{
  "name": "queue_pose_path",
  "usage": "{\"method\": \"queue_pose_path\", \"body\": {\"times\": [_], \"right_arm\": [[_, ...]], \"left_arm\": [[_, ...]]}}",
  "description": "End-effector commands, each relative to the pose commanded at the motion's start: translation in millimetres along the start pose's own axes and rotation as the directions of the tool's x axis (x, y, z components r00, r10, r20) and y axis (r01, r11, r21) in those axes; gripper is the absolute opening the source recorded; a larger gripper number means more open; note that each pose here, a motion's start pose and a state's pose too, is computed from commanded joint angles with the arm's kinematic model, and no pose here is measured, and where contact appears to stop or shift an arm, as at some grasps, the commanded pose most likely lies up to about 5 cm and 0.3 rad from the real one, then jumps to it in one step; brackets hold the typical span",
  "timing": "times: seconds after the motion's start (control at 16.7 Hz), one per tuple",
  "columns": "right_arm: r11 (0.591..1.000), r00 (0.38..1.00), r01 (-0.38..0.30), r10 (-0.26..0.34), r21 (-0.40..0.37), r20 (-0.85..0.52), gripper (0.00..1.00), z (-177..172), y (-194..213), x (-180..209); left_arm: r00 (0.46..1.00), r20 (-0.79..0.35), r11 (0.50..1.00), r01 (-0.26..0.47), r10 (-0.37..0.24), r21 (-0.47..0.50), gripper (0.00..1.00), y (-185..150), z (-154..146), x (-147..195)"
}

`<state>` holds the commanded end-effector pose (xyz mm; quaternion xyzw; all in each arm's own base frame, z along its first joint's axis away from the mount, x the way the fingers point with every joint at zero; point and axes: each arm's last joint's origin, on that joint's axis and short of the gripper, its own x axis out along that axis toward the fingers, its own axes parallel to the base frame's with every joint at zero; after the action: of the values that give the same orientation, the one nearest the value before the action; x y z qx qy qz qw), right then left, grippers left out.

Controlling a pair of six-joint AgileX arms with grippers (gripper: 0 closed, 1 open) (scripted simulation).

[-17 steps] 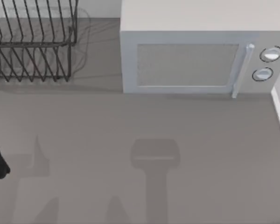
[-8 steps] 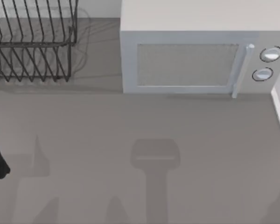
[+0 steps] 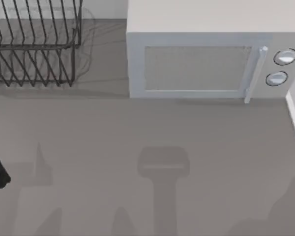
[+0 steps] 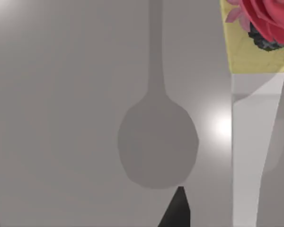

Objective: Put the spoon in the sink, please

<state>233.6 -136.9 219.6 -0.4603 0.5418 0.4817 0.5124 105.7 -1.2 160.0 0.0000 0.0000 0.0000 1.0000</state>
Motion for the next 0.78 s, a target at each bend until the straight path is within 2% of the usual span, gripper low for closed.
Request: {"method": "queue_pose_path", "body": {"times": [0.24, 0.54, 0.78], "right_arm": [[0.999, 1.000, -0.030, 0.031, -0.019, 0.006, 0.00, -1, -68, -13], [1.000, 1.000, 0.017, -0.017, -0.023, -0.014, 0.00, 20, -168, -28], [0.999, 0.999, 0.050, -0.051, -0.012, -0.019, 0.00, 56, -223, -18]], "left_arm": [[1.000, 0.000, 1.000, 0.000, 0.000, 0.000, 1.00, 0, 0, 0], [1.000, 0.000, 1.000, 0.000, 0.000, 0.000, 1.00, 0, 0, 0], [1.000, 0.000, 1.000, 0.000, 0.000, 0.000, 1.00, 0, 0, 0]]}}
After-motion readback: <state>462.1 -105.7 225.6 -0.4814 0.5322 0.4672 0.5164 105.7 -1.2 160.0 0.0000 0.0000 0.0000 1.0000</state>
